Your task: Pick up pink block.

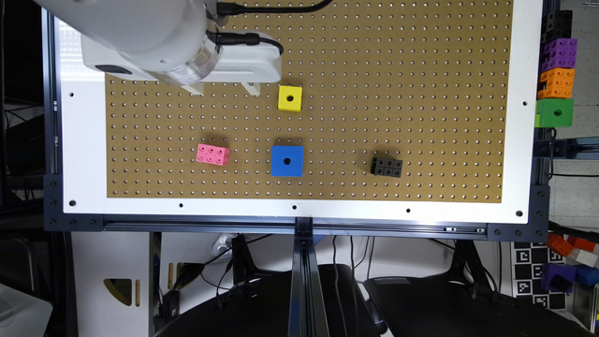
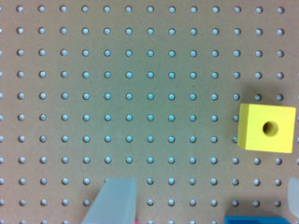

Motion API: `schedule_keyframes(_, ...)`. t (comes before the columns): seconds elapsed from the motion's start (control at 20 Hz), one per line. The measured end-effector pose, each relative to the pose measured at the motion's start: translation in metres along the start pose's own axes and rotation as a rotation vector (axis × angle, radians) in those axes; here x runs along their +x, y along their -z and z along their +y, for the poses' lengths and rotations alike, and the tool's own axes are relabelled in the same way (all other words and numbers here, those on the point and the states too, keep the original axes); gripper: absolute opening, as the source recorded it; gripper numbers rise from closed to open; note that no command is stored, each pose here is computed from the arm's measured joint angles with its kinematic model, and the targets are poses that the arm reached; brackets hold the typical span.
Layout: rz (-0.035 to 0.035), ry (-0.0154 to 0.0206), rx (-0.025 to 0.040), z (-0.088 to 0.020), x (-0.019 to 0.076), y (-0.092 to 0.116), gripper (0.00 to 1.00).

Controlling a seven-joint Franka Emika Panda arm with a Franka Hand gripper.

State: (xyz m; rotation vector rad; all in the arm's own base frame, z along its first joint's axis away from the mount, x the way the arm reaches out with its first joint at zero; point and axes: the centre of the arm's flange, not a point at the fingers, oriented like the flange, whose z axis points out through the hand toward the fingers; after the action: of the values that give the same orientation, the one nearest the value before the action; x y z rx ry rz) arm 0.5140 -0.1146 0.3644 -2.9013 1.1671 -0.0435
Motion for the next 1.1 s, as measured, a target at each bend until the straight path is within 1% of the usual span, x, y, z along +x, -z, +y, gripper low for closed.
schedule_keyframes(0.15,-0.0036,-0.0031,-0.0022,0.001,-0.0008,-0.002,1.0)
schedule_keyframes(0.2,-0.0038,-0.0046,-0.0024,0.002,-0.0005,-0.002,1.0)
schedule_keyframes(0.25,-0.0024,-0.0071,-0.0026,0.003,0.0006,-0.002,1.0)
schedule_keyframes(0.35,0.0035,-0.0176,-0.0015,0.011,0.0068,0.0,1.0)
schedule_keyframes(0.4,0.0081,-0.0233,0.0002,0.015,0.0109,0.001,1.0)
schedule_keyframes(0.45,0.0118,-0.0276,0.0016,0.017,0.0146,0.002,1.0)
schedule_keyframes(0.55,0.0181,-0.0349,0.0041,0.018,0.0236,0.003,1.0)
schedule_keyframes(0.6,0.0195,-0.0372,0.0047,0.017,0.0281,0.003,1.0)
schedule_keyframes(0.65,0.0223,-0.039,0.0049,0.016,0.0337,0.002,1.0)
schedule_keyframes(0.75,0.029,-0.0433,0.0042,0.015,0.0483,0.0,1.0)
schedule_keyframes(0.85,0.0324,-0.0459,0.0033,0.013,0.0624,-0.004,1.0)
schedule_keyframes(1.0,0.0367,-0.0473,0.0033,0.016,0.0808,-0.009,1.0)
schedule_keyframes(1.1,0.0396,-0.0465,0.004,0.02,0.0901,-0.01,1.0)
